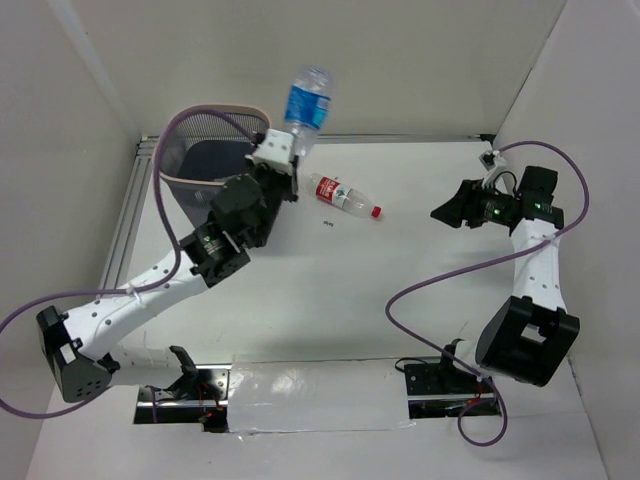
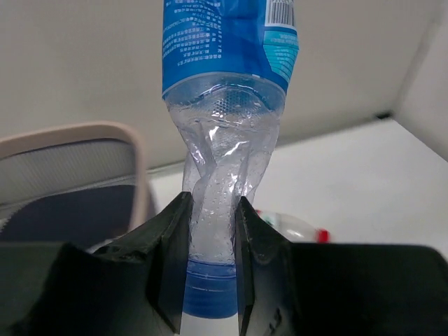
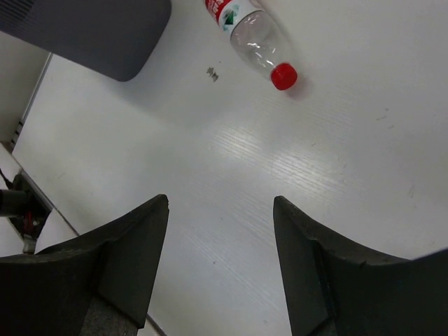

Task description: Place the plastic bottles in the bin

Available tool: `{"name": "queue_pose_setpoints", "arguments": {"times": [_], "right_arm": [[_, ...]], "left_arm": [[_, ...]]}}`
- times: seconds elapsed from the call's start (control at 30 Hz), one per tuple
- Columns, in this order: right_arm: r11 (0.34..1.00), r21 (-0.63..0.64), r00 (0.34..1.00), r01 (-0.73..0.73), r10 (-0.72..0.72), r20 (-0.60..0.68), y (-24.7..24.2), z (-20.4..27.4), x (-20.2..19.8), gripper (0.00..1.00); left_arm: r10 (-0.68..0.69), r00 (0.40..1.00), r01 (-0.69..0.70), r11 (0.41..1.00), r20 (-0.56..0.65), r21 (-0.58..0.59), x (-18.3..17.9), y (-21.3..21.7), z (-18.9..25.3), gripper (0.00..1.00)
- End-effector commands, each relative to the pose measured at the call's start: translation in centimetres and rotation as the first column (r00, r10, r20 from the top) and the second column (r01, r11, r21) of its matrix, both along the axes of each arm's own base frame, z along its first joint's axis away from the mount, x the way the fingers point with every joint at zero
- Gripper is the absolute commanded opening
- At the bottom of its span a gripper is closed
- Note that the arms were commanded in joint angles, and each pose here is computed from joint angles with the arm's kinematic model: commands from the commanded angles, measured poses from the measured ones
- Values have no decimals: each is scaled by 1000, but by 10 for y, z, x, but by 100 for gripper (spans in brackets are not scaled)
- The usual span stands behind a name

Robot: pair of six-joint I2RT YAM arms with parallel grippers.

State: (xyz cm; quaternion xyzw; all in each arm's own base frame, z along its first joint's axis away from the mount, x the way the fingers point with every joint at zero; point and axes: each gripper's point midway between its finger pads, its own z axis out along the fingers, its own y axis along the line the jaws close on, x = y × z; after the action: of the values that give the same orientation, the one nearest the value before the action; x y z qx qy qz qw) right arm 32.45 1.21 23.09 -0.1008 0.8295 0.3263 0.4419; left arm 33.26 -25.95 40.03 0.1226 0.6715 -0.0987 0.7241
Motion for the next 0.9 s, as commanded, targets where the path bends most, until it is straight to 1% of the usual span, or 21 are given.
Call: {"name": "queue_pose_setpoints", "arguments": {"times": [0.0, 0.03, 0.07, 0.1, 0.13, 0.23, 0.3, 0.37, 0.4, 0.43, 0.47, 0.5, 0.57, 0.6, 0.67, 0.7, 0.73, 0.77, 0.8, 0.83, 0.87], "right_arm": [[997, -58, 995, -54, 59, 85, 16, 10, 3, 68], [996, -72, 995, -45, 51, 83, 17, 9, 6, 68], [995, -82, 994, -52, 60, 92, 20, 10, 8, 68], [994, -83, 993, -71, 77, 84, 29, 9, 7, 70], [993, -99, 993, -70, 78, 87, 30, 8, 10, 71], [992, -92, 993, -81, 88, 75, 41, 3, 11, 73], [992, -105, 993, -73, 82, 83, 43, 4, 14, 81], [991, -110, 993, -78, 86, 76, 49, 1, 15, 90], [990, -120, 993, -67, 78, 84, 47, 1, 17, 99], [990, -120, 993, -78, 88, 84, 50, 1, 17, 100], [988, -133, 993, -73, 85, 84, 51, -2, 20, 100], [988, -142, 993, -63, 77, 94, 49, -1, 23, 100], [982, -174, 990, -78, 96, 102, 56, -5, 28, 100], [977, -204, 990, -63, 88, 112, 53, -9, 34, 100], [962, -251, 984, -104, 136, 114, 61, -22, 41, 100], [955, -280, 982, -96, 137, 130, 60, -22, 49, 100], [945, -307, 975, -116, 168, 149, 66, -22, 54, 100], [938, -324, 973, -121, 176, 146, 68, -27, 64, 100], [927, -360, 972, -102, 170, 162, 67, -30, 75, 100], [912, -392, 964, -122, 203, 171, 77, -33, 81, 100], [902, -409, 965, -138, 215, 148, 80, -47, 90, 100]], "left_arm": [[249, 966, -242, 966, 76, -96, 18, 70, 37, 0], [311, 948, -304, 948, 72, -89, 31, 92, 30, 0], [341, 938, -335, 938, 68, -83, 34, 106, 30, 0], [367, 929, -361, 927, 46, -99, 38, 116, 25, 0], [416, 909, -412, 907, 24, -84, 46, 136, 15, 0], [474, 880, -474, 876, -14, -93, 56, 171, 5, 1], [486, 873, -487, 870, -31, -78, 60, 182, 0, 1], [492, 869, -494, 866, -45, -69, 67, 192, -7, 12], [488, 871, -491, 869, -54, -70, 68, 193, -9, 20], [479, 874, -483, 875, -74, -43, 74, 188, -20, 30], [490, 869, -493, 869, -73, -44, 77, 192, -18, 54], [489, 868, -494, 868, -81, -45, 79, 191, -22, 65], [483, 872, -488, 871, -76, -65, 83, 192, -11, 86], [473, 877, -479, 876, -86, -64, 87, 188, -13, 100], [460, 885, -465, 881, -67, -86, 89, 185, 5, 100], [460, 886, -464, 881, -62, -92, 91, 184, 9, 100], [439, 897, -442, 890, -47, -111, 87, 175, 23, 100], [429, 902, -432, 895, -46, -112, 85, 171, 26, 100], [416, 909, -416, 901, -24, -122, 79, 168, 38, 100], [372, 928, -369, 920, -10, -133, 72, 158, 49, 100], [314, 949, -312, 942, -1, -125, 62, 142, 53, 100]]}}
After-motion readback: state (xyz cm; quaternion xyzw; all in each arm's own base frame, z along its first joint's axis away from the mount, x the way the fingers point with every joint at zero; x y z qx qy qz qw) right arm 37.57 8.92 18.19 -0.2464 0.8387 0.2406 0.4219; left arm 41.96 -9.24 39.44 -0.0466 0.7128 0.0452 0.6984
